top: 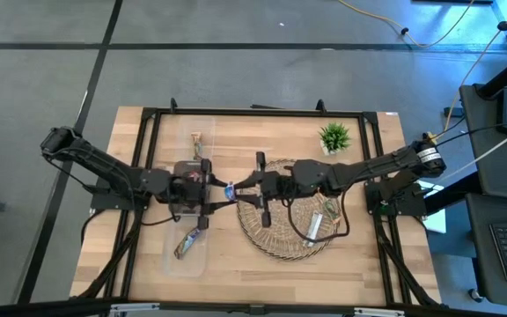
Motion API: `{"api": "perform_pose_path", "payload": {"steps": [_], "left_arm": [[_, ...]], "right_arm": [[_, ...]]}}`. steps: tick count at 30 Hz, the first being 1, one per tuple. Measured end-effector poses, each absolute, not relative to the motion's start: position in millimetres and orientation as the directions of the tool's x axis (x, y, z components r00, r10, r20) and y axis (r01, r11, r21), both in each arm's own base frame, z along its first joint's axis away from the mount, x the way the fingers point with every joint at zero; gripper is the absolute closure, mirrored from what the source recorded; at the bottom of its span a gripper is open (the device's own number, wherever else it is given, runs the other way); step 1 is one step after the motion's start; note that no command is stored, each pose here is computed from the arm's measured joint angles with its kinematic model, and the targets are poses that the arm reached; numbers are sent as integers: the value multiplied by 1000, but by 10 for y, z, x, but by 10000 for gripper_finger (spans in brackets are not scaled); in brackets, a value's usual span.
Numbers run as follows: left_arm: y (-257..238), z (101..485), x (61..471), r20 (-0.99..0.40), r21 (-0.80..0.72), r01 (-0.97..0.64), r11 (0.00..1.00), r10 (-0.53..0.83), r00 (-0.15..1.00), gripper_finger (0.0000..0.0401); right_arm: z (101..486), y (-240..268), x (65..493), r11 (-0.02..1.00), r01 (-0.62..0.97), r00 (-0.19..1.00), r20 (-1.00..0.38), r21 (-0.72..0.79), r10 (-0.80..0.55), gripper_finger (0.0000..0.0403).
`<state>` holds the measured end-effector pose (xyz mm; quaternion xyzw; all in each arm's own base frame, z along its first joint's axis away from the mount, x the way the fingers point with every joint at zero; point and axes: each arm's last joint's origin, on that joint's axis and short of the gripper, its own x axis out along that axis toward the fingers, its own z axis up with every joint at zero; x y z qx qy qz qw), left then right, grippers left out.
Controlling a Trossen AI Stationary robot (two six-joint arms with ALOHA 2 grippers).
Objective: Pick and place Granola Bars by type
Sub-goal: Put the blue granola bar into the bottom transparent bin
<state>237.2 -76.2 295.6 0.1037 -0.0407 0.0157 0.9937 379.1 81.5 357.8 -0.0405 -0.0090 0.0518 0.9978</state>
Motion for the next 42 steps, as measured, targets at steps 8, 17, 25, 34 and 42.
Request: {"api": "perform_pose_path", "payload": {"steps": [8,17,25,34,42], "left_arm": [[-753,2960,2372,87,176,-70,982,55,995,237],[-747,2960,2372,86,173,-88,981,74,994,306],[-748,2958,2373,85,149,-84,985,72,994,323],[-743,2918,2378,49,115,-92,989,87,995,326],[-755,2828,2367,-42,-35,-96,995,94,995,328]], "right_arm": [[3570,806,3791,993,-81,997,4,-83,82,315],[3572,807,3790,993,-82,997,5,-86,82,315],[3559,824,3786,984,-159,987,-11,-80,158,305],[3517,814,3710,986,-169,977,-135,-16,165,195],[3572,724,3361,992,-111,925,-358,63,127,142]]}}
